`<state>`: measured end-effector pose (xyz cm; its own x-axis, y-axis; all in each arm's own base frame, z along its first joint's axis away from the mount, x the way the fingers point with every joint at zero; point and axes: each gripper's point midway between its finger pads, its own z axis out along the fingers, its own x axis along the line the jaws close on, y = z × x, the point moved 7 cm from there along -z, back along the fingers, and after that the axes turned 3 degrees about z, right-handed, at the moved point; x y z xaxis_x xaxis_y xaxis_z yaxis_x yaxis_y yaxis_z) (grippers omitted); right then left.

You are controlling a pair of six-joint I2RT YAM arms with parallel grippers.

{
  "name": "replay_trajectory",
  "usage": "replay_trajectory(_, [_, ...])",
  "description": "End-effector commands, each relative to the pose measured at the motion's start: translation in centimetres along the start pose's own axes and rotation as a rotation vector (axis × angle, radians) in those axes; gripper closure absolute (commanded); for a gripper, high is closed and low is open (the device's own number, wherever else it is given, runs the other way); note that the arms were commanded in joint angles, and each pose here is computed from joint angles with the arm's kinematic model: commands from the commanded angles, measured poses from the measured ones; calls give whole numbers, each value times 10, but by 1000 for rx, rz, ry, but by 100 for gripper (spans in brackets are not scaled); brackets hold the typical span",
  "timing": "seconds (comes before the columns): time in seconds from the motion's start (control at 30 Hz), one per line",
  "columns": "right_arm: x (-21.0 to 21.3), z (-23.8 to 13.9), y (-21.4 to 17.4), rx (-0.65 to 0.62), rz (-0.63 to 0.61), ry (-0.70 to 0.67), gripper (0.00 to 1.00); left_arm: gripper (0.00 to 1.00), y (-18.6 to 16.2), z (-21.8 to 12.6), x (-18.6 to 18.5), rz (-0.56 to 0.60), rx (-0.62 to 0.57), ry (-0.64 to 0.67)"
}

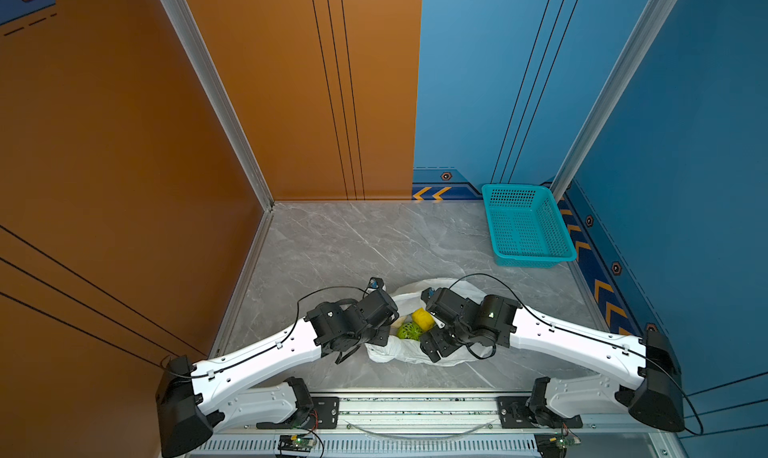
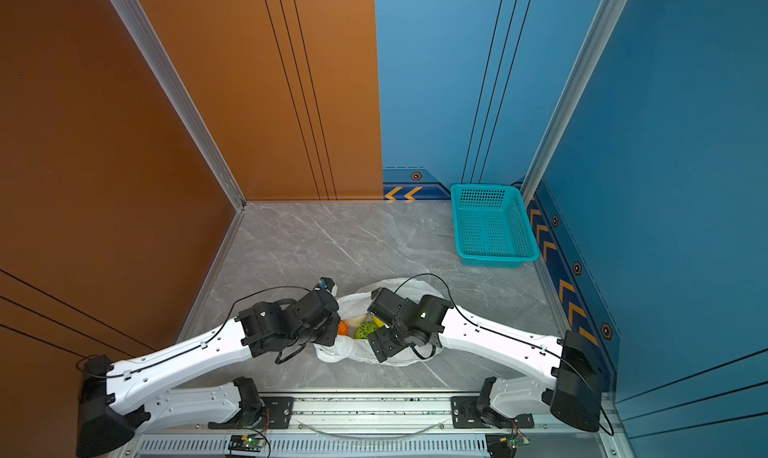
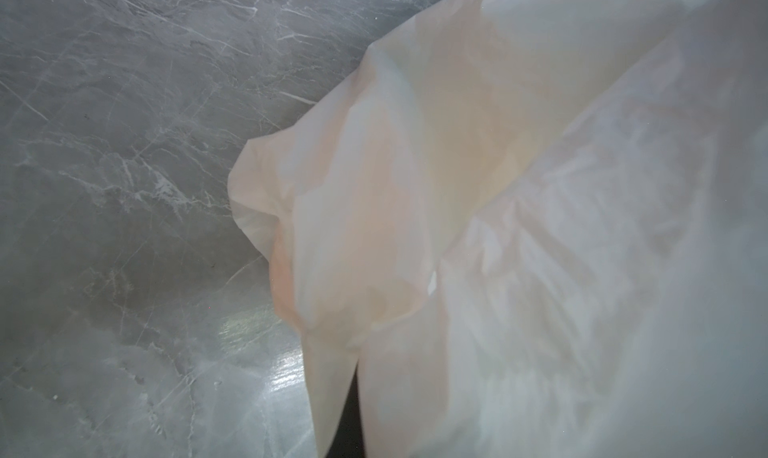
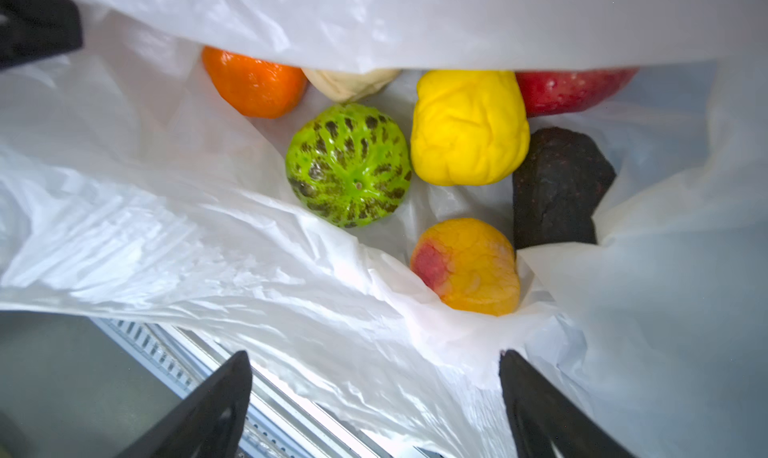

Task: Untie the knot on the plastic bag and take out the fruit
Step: 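Reach the right gripper down among the fruit and grasp the green spiky fruit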

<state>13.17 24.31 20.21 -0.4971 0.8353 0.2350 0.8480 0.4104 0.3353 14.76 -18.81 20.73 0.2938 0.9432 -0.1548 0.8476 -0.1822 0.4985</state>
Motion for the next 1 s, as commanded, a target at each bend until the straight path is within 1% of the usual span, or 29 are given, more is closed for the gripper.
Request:
replay_trajectory(0.0, [13, 9, 13, -33, 62, 79, 14, 100, 3, -6, -5, 6, -19, -22])
replay_trajectory(0.17, [20, 34, 22, -95, 128, 124, 21, 100, 5, -12, -4, -8, -58, -27])
replay_trajectory(0.27, [19, 45, 20, -114, 119, 80, 22, 100, 9, -16, -3, -22, -90, -35])
replay_trajectory(0.47, [12, 66, 6, -47, 116, 37, 24, 100, 17, -23, -4, -42, -150, -65])
replay_trajectory(0.6, [10, 71, 10, -37, 129, 26, 24, 100, 15, -26, -2, -42, -168, -78])
replay_trajectory(0.8, [4, 70, 36, -90, 162, -5, 21, 100, -7, -9, -6, -32, -42, -125])
replay_trajectory(0.97, [7, 78, 46, -79, 165, 13, 21, 100, -18, -4, -3, -23, 15, -113])
